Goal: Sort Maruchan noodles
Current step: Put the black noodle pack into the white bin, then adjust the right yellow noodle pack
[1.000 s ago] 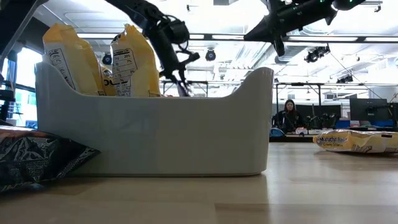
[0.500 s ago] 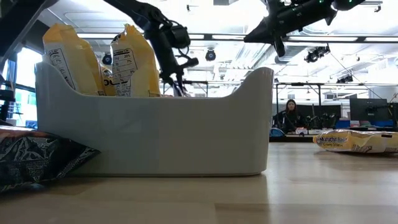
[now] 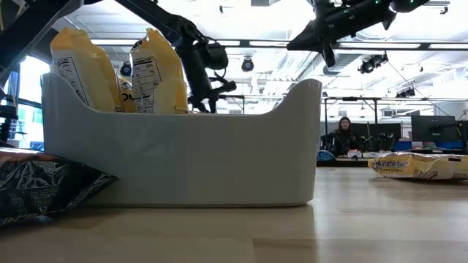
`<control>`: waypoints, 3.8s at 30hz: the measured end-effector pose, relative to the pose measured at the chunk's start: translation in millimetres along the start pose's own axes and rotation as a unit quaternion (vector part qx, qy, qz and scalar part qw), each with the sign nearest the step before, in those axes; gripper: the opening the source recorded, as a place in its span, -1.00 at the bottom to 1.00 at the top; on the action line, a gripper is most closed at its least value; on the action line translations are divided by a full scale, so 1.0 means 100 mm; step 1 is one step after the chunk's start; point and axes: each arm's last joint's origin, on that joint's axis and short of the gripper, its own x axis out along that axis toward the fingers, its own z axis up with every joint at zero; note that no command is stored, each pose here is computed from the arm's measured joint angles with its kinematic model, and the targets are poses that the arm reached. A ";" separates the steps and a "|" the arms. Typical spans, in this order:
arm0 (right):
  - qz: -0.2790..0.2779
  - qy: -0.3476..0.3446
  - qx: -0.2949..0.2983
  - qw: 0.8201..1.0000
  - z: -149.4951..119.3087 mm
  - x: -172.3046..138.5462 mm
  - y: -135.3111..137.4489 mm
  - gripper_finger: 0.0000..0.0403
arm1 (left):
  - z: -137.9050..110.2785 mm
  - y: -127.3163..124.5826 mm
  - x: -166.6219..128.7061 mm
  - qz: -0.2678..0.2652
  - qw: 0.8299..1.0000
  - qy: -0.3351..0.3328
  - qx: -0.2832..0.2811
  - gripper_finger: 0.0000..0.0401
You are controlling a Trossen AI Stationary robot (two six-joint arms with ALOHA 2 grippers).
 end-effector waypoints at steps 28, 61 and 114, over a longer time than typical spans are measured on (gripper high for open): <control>-0.004 0.021 -0.010 1.000 -0.04 0.00 -0.01 -1.00 | 0.01 0.00 0.06 0.016 1.000 -0.021 -0.006 -0.95; -0.005 0.024 -0.009 1.000 -0.05 0.00 -0.02 -1.00 | 0.04 -0.01 0.20 0.017 0.999 -0.030 0.025 -0.59; 0.046 0.038 -0.072 0.996 -0.05 -0.01 0.01 -1.00 | -1.12 -0.06 -0.86 -0.181 0.911 -0.222 0.298 -1.00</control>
